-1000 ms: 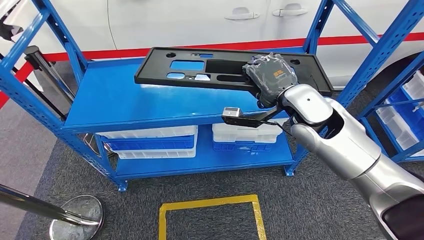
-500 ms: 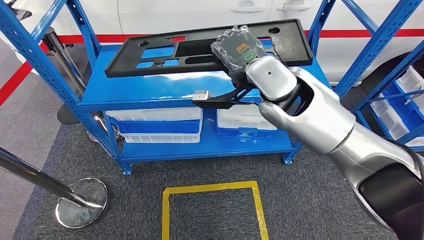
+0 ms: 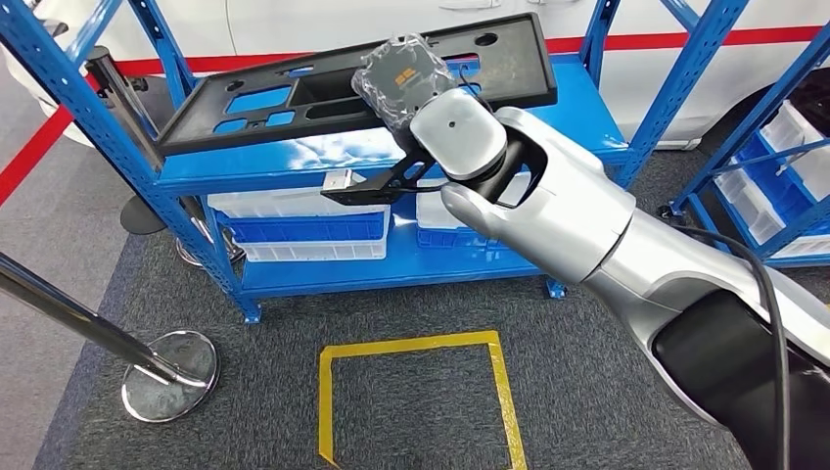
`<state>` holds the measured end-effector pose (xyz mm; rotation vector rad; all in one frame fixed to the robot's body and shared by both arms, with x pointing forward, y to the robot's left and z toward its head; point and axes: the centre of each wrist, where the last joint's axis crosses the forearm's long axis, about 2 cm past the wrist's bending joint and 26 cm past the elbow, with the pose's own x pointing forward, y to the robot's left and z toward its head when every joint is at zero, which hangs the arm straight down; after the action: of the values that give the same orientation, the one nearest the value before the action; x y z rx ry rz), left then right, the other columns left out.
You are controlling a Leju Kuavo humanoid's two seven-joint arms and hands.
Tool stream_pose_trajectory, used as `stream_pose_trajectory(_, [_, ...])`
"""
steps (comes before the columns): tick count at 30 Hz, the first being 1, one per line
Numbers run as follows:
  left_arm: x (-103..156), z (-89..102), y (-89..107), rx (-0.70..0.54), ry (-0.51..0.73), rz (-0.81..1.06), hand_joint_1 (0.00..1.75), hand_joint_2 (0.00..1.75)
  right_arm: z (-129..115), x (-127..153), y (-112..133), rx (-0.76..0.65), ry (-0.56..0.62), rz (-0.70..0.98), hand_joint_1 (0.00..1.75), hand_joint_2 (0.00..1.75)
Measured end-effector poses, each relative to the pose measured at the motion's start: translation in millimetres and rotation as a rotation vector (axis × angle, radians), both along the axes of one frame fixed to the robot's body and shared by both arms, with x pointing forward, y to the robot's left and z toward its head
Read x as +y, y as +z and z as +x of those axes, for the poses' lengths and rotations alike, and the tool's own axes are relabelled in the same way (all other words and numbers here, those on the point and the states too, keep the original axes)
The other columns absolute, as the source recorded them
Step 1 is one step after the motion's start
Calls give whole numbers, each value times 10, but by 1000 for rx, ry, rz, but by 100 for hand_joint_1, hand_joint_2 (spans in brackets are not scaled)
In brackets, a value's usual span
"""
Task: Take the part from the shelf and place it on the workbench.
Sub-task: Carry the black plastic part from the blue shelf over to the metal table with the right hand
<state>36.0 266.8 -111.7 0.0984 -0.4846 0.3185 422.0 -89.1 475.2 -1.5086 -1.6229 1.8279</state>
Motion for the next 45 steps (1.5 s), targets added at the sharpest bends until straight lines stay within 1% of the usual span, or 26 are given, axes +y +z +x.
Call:
stream_pose_trajectory(17, [18, -20, -3, -12, 8, 2, 0, 175, 67, -51, -173, 68, 4, -3, 175, 175])
stream_pose_trajectory(29, [23, -35, -5, -9, 5, 2, 0, 175, 75, -46, -169, 67, 8, 4, 175, 175])
stream_pose_trajectory(33, [51, -3, -3, -15, 7, 7, 0, 175, 78, -44, -173, 64, 5, 2, 175, 175])
stream_pose_trajectory(36, [67, 30, 0, -22, 7, 11, 0, 175, 87, -62, -154, 55, 1, 1, 175, 175])
stream_pose_trajectory(45, [75, -17, -5, -14, -2, 10, 0, 175, 157, -180, -258, 75, -6, 7, 175, 175])
